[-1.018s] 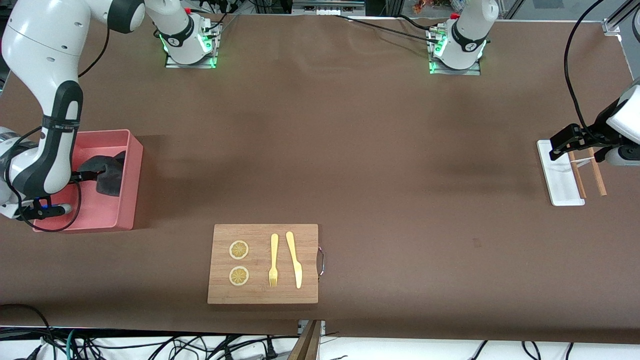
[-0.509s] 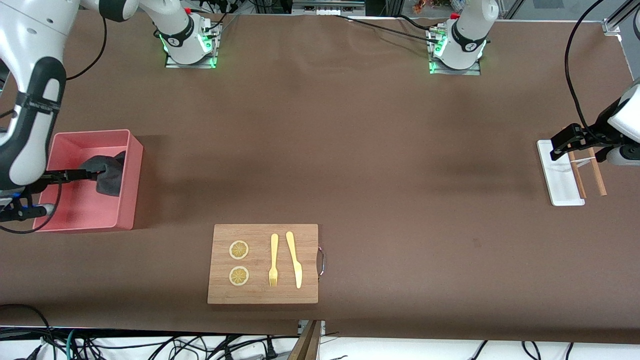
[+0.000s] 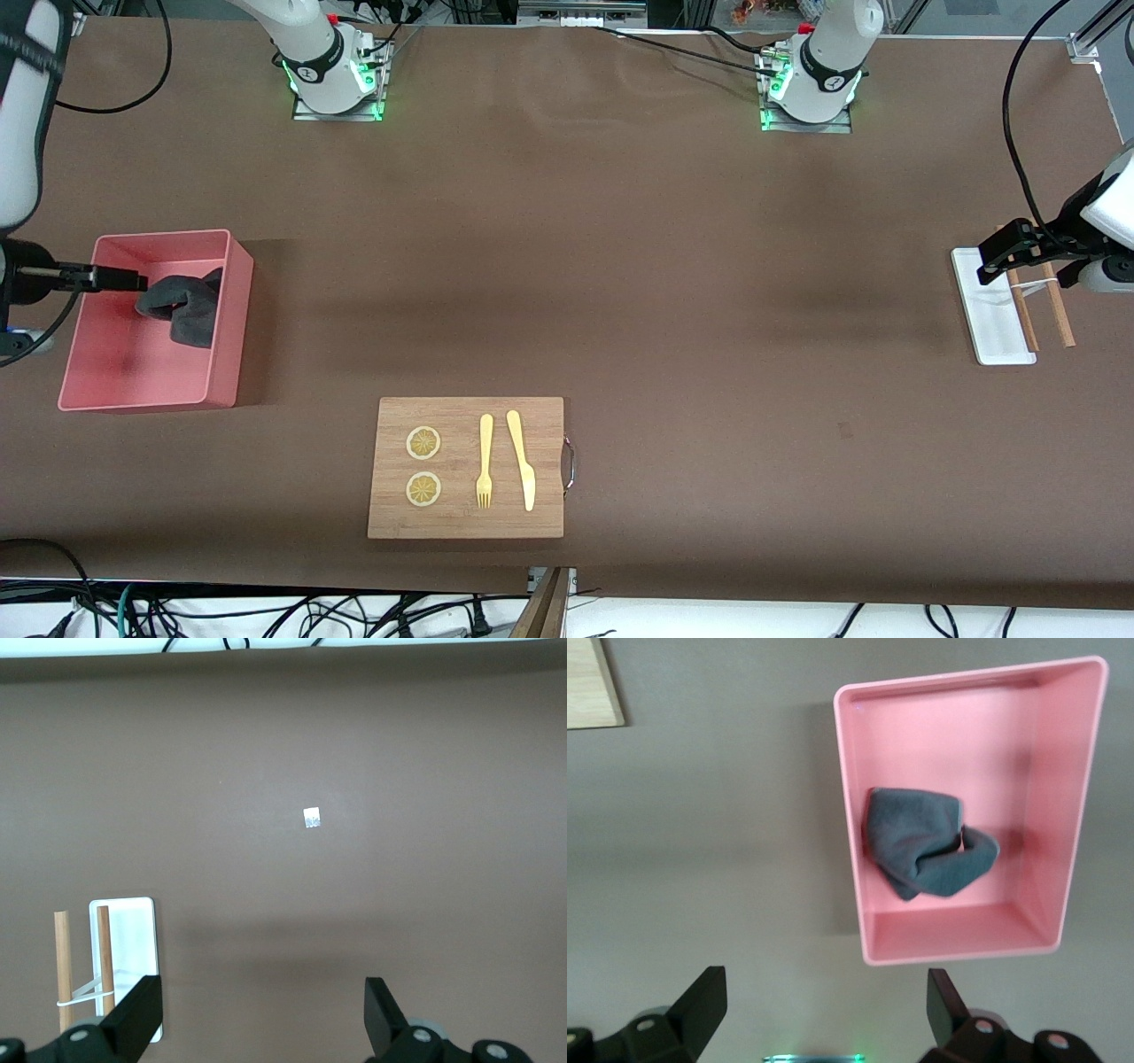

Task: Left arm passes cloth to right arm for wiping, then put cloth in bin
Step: 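Open the right gripper and lift it out of the bin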

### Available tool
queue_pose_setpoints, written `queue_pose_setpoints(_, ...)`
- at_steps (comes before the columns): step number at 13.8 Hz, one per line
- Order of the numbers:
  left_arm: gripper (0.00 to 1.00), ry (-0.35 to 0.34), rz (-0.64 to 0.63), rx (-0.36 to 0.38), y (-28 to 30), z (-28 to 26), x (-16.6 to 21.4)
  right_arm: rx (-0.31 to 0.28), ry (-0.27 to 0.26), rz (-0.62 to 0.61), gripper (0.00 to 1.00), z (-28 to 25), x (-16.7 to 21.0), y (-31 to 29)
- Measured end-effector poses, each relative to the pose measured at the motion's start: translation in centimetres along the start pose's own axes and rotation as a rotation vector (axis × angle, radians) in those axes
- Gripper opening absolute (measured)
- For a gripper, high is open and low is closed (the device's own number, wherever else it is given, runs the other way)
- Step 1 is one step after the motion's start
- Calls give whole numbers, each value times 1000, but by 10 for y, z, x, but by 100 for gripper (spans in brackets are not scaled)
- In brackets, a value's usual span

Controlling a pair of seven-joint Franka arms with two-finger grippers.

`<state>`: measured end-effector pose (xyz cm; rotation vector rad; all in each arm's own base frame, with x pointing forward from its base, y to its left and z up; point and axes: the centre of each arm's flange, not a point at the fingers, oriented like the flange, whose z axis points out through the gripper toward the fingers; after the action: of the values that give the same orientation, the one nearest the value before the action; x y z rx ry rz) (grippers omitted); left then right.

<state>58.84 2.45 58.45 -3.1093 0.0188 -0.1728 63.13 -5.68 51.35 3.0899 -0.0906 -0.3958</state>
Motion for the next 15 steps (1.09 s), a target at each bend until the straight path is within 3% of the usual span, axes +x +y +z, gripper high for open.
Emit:
queue_pose_setpoints(4, 100, 12, -14, 3, -8, -6, 1, -9, 78, -62, 100, -50, -39, -61)
queue_pose_setpoints(10, 100, 11, -14, 3, -8, -5, 1, -34, 196, -68, 100, -102, -82, -51)
queue_pose_setpoints(15, 100, 10, -13, 2, -8, -5, 1, -25, 191, -7, 100, -98, -97, -62)
